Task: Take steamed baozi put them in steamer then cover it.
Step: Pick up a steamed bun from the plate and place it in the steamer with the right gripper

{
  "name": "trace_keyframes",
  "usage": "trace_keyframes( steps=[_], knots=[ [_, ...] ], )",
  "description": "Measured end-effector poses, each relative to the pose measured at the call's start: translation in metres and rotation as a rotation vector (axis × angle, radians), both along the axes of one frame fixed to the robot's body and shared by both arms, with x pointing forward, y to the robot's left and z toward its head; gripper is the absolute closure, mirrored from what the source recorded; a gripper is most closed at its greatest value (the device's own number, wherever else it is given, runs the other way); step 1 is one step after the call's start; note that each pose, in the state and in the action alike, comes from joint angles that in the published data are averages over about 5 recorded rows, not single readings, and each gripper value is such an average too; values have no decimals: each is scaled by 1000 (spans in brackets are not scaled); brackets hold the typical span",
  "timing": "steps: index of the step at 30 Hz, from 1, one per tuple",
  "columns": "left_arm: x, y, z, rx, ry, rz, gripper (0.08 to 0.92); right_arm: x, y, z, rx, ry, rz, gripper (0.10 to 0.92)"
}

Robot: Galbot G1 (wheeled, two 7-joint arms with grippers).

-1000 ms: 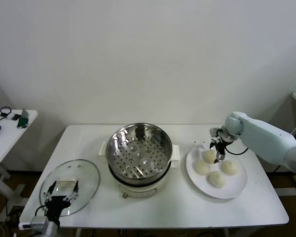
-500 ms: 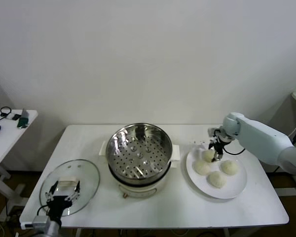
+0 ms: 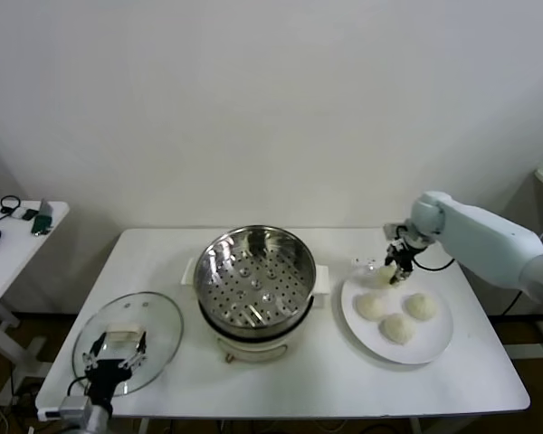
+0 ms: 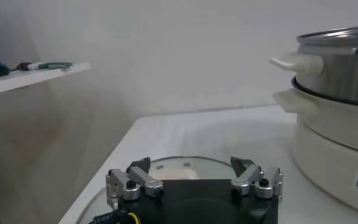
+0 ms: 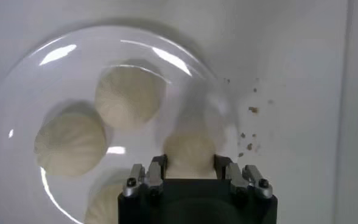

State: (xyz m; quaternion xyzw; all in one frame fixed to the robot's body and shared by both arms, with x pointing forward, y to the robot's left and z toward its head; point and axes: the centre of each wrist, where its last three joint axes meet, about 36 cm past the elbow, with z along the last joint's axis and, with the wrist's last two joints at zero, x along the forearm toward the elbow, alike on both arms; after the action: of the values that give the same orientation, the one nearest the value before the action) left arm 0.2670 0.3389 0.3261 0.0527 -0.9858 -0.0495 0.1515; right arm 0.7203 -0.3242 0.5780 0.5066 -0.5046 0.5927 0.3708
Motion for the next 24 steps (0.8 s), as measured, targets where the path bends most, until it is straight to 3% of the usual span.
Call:
trace_keyframes(
  steps=[7, 11, 16, 24],
  knots=[
    [1, 0, 0, 3, -4, 5, 177, -15, 78, 120, -7, -156, 314, 479],
    [2, -2, 1, 4, -8, 3, 177, -42, 132, 166, -38, -226, 527, 477],
    [1, -3, 2, 5, -10, 1, 177, -79, 188, 180, -83, -258, 772, 471],
    [-1, -4, 3, 6, -11, 0, 177, -116, 239, 151, -151, -254, 1040, 471]
  ],
)
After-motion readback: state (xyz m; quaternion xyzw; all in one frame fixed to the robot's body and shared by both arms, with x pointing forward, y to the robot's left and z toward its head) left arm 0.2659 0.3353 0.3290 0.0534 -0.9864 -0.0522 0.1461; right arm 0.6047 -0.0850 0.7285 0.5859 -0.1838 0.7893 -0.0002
